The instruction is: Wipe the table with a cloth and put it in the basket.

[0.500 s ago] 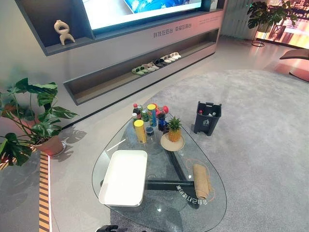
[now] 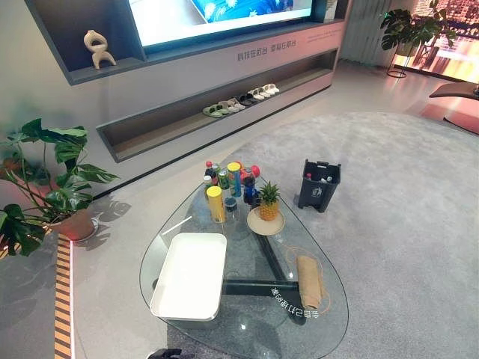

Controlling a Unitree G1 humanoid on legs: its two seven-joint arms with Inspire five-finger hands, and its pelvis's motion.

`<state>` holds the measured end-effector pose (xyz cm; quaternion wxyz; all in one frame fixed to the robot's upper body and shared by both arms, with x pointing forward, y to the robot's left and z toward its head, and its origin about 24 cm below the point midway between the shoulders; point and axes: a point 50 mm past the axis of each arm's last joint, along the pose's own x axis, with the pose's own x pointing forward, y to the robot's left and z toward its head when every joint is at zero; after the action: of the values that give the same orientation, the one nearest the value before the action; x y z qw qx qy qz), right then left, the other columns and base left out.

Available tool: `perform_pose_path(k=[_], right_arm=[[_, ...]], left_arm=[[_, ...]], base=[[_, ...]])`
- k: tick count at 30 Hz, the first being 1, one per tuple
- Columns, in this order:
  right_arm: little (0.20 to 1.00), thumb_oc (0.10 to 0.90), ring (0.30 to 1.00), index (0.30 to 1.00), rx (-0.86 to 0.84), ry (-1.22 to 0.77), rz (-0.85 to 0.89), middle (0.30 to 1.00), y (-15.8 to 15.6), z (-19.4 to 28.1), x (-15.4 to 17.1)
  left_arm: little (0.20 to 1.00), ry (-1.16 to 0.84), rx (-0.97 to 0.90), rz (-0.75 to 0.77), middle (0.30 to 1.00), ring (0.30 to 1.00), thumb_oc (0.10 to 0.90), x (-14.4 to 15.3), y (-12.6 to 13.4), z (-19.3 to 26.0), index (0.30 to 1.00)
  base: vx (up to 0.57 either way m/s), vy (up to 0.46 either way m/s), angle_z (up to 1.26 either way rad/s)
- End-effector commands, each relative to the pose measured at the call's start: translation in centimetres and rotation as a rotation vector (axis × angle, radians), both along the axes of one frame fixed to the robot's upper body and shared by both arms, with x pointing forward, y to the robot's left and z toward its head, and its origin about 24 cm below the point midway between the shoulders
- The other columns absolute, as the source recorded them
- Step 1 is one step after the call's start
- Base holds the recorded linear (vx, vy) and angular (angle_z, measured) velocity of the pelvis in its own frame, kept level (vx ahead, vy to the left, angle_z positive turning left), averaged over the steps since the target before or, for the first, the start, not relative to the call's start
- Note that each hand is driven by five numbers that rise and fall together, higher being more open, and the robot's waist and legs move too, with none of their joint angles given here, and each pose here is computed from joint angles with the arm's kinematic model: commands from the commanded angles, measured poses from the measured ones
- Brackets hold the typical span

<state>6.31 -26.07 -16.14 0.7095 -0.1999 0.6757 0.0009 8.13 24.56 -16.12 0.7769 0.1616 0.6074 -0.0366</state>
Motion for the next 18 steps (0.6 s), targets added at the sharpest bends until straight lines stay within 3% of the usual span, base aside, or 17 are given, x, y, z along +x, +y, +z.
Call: perform_pose_path(k=[1,18], right_arm=[[0.9,0.8,0.9,0.9,-0.034,-0.013,0.024,0.9,-0.4,0.48,2.09],[0.9,0.8,0.9,0.9,-0.033,-0.015,0.017,0.9,-0.42,0.49,2.09]], left_arm=[[0.9,-0.016,0.009,-0.06,0.9,0.9,0.8,2.09,-0.39,0.27,0.9],[0.9,-0.026,0.015,-0.029,0.9,0.9,0.8,2.34,-0.16,0.38,0.9]], base=[[0.0,0.0,0.0],[0.0,0.0,0.0]])
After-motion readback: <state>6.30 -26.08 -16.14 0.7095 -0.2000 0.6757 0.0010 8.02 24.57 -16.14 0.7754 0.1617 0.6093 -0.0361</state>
